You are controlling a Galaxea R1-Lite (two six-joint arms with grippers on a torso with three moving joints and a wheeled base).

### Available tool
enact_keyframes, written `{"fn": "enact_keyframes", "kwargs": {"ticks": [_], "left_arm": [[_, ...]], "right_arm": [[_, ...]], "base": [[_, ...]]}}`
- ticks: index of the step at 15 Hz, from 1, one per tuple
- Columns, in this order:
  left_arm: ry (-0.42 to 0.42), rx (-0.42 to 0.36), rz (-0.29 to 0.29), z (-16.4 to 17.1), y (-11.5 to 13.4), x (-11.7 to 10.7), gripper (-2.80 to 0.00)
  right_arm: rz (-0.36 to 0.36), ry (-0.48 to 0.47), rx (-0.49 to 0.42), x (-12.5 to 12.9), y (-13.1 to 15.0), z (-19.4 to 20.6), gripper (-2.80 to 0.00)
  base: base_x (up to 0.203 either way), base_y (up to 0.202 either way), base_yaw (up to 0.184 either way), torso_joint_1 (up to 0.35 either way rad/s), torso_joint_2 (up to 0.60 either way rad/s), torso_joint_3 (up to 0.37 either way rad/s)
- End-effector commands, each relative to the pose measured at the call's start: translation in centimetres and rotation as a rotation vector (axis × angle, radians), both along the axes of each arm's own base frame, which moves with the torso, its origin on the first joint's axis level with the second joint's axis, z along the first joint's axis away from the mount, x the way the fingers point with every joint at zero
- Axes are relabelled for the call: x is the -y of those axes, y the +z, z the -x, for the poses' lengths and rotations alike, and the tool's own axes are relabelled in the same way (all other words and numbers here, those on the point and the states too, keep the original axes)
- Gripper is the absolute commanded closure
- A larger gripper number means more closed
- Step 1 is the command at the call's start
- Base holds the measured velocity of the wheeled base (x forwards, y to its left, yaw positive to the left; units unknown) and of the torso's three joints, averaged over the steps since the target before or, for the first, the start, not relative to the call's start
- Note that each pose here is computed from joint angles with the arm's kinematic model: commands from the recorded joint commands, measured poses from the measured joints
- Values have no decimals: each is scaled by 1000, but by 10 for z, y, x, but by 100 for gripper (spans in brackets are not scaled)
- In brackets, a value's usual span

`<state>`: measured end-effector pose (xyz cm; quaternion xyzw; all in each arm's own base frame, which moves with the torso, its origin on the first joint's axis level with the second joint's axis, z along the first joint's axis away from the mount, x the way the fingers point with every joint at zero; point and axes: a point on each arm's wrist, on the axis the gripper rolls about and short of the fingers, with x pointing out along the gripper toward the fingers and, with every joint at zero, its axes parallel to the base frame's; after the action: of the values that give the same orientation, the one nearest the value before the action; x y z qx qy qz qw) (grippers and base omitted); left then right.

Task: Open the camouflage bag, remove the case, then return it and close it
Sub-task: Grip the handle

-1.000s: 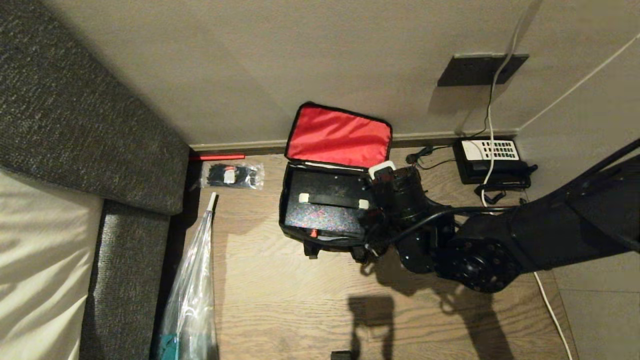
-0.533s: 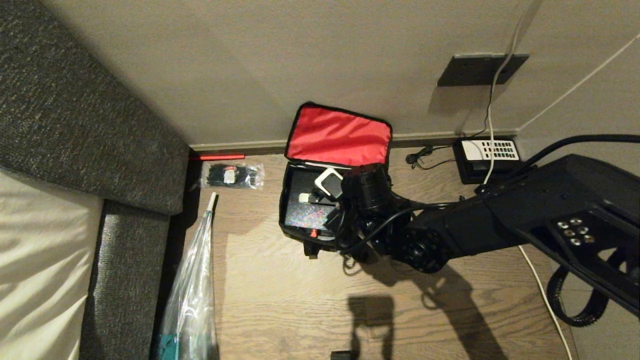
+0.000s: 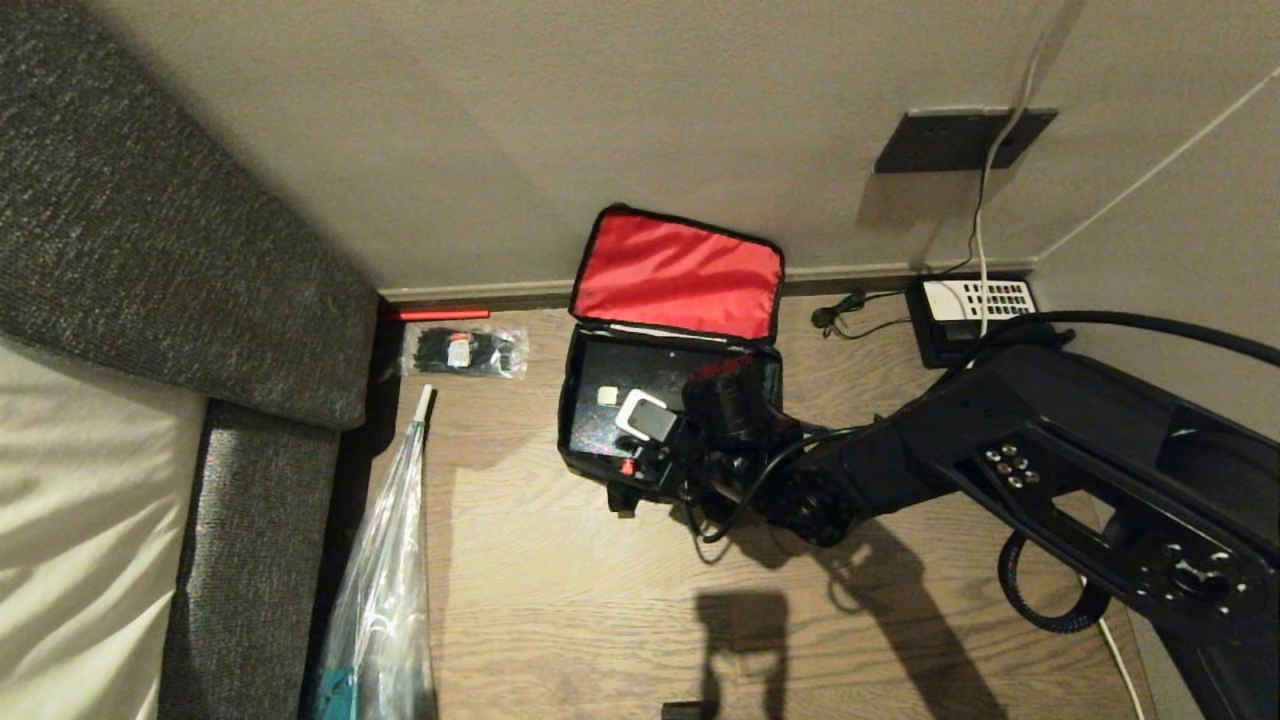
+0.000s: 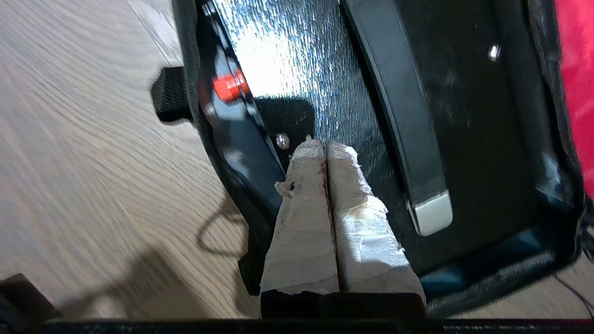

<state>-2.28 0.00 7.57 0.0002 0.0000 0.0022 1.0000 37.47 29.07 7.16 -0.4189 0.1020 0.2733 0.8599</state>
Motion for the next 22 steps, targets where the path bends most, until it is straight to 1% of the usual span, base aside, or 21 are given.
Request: {"fn": "enact_keyframes", "kwargs": {"ticks": [1, 3, 4, 7, 8, 9, 11, 12, 13, 14, 16, 17, 19, 20, 22], "left_arm": [[0, 2, 0, 0, 0, 0, 0], [0, 2, 0, 0, 0, 0, 0], [0, 3, 0, 0, 0, 0, 0], [0, 2, 0, 0, 0, 0, 0], [0, 3, 0, 0, 0, 0, 0], [0, 3, 0, 0, 0, 0, 0], [0, 3, 0, 0, 0, 0, 0], [0, 3, 0, 0, 0, 0, 0], [0, 3, 0, 0, 0, 0, 0], [0, 3, 0, 0, 0, 0, 0], [0, 3, 0, 0, 0, 0, 0], [0, 2, 0, 0, 0, 0, 0], [0, 3, 0, 0, 0, 0, 0], [0, 2, 0, 0, 0, 0, 0], [0, 3, 0, 0, 0, 0, 0]], "right_arm": [[35, -42, 5, 0, -9, -3, 0], [91, -82, 11, 1, -12, -2, 0], [101, -94, 11, -1, -13, -2, -280], [113, -109, 33, -7, -15, -1, -280], [151, -102, 46, -8, -16, -2, -280], [172, -102, 67, -9, -16, -3, -280], [181, -138, 114, -10, -10, -6, -280], [219, -185, 162, -10, -7, -7, -280], [288, -218, 210, -9, -3, -9, -280], [327, -232, 250, -10, 0, -10, -280], [308, -275, 311, -15, 1, -18, -280], [306, -326, 330, -17, 1, -22, -280], [292, -365, 346, -26, -9, -24, -280], [288, -385, 362, -28, -10, -23, -280], [292, -377, 357, -32, -16, -17, -280]], "base": [[0, 0, 0, 0, 0, 0], [0, 0, 0, 0, 0, 0], [0, 0, 0, 0, 0, 0], [0, 0, 0, 0, 0, 0], [0, 0, 0, 0, 0, 0], [0, 0, 0, 0, 0, 0], [0, 0, 0, 0, 0, 0], [0, 0, 0, 0, 0, 0], [0, 0, 0, 0, 0, 0], [0, 0, 0, 0, 0, 0], [0, 0, 0, 0, 0, 0], [0, 0, 0, 0, 0, 0], [0, 0, 0, 0, 0, 0], [0, 0, 0, 0, 0, 0], [0, 0, 0, 0, 0, 0]]}}
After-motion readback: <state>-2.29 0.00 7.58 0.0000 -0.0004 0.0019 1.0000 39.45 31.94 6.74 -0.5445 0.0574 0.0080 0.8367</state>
